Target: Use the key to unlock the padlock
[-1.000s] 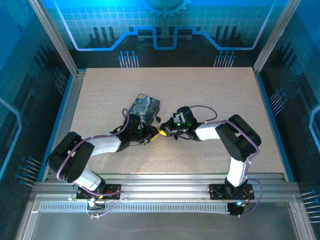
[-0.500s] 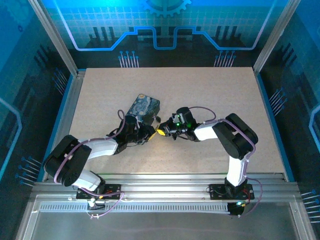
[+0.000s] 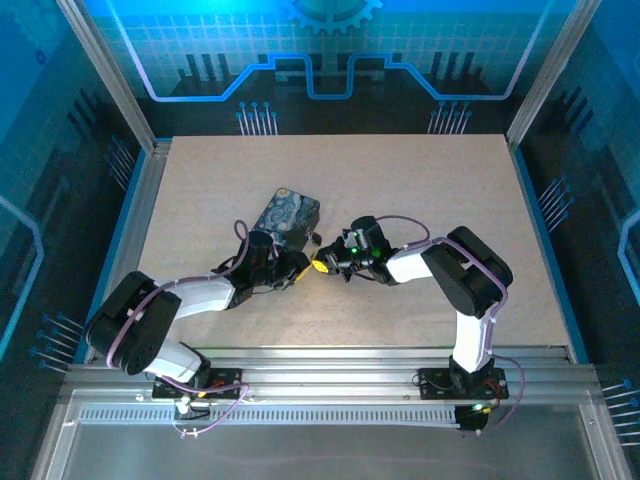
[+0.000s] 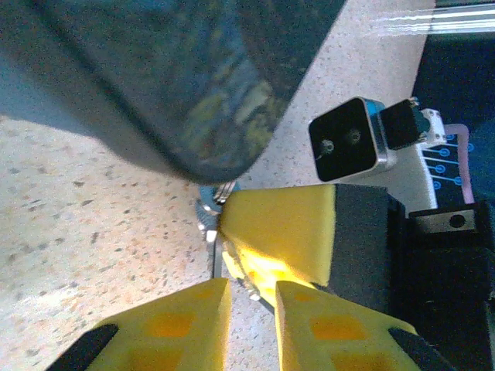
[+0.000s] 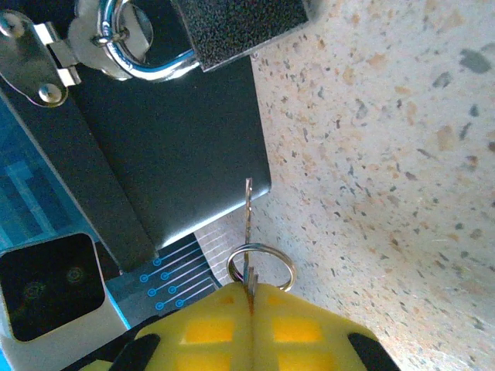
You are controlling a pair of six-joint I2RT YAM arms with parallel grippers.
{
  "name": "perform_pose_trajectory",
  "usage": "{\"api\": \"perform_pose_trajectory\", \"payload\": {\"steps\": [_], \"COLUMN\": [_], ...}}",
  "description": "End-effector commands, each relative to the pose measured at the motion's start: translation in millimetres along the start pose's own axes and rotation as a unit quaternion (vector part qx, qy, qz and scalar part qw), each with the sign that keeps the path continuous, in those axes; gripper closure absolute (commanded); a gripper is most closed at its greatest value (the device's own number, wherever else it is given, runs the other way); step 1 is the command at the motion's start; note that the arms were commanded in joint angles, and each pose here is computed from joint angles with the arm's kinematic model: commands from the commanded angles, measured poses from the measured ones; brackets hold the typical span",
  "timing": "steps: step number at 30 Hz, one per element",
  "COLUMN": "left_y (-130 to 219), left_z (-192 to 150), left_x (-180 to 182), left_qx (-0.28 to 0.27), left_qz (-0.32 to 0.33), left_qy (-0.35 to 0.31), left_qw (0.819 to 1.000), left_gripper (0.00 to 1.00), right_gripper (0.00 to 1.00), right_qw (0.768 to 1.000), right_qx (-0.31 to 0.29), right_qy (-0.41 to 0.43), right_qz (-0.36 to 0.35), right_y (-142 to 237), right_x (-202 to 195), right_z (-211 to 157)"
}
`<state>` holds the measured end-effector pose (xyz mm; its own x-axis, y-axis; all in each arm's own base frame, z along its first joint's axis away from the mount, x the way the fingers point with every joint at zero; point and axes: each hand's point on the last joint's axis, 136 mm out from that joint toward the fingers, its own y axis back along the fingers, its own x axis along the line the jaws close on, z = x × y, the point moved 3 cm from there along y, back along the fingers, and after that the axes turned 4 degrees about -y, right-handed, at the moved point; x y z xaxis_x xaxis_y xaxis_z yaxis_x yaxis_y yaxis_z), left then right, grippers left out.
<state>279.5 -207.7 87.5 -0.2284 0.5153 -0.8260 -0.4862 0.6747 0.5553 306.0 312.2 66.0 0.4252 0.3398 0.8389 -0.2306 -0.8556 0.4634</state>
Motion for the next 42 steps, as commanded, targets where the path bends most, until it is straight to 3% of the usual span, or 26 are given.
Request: {"api": "perform_pose_trajectory", "payload": {"steps": [1, 7, 27, 31, 35, 42], "left_y": [11, 16, 6, 7, 9, 14], "left_z": [5, 2, 5, 7, 10, 13], "left_x": [1, 5, 7, 10, 16, 11], "left_qx": [-0.012, -0.011, -0.012, -0.014, -0.016, 0.009], "left_qz": [0.034, 0.04, 0.034, 0.037, 0.044, 0.056], "left_qy": [-0.012, -0.008, 0.012, 0.013, 0.013, -0.044], "left_qw": [0.999, 0.999, 0.999, 0.999, 0.999, 0.997], "left_gripper": [0.74, 0.72, 0.82, 0.95, 0.97, 1.0], "right_gripper": [1.0, 1.0, 1.0, 1.0, 1.0, 0.73], "right_qw": [1.0, 1.0, 0.999, 0.999, 0.999, 0.998], "right_qx": [0.006, 0.009, 0.029, 0.037, 0.04, 0.018], "right_qy": [0.003, 0.008, 0.014, 0.021, 0.024, 0.043], "right_qz": [-0.001, 0.005, 0.022, 0.021, 0.015, -0.03], "right_y": [-1, -4, -13, -15, -16, -1], "right_x": [-3, 2, 15, 15, 11, -9], "right_z": [-4, -6, -20, -24, -26, -14]}}
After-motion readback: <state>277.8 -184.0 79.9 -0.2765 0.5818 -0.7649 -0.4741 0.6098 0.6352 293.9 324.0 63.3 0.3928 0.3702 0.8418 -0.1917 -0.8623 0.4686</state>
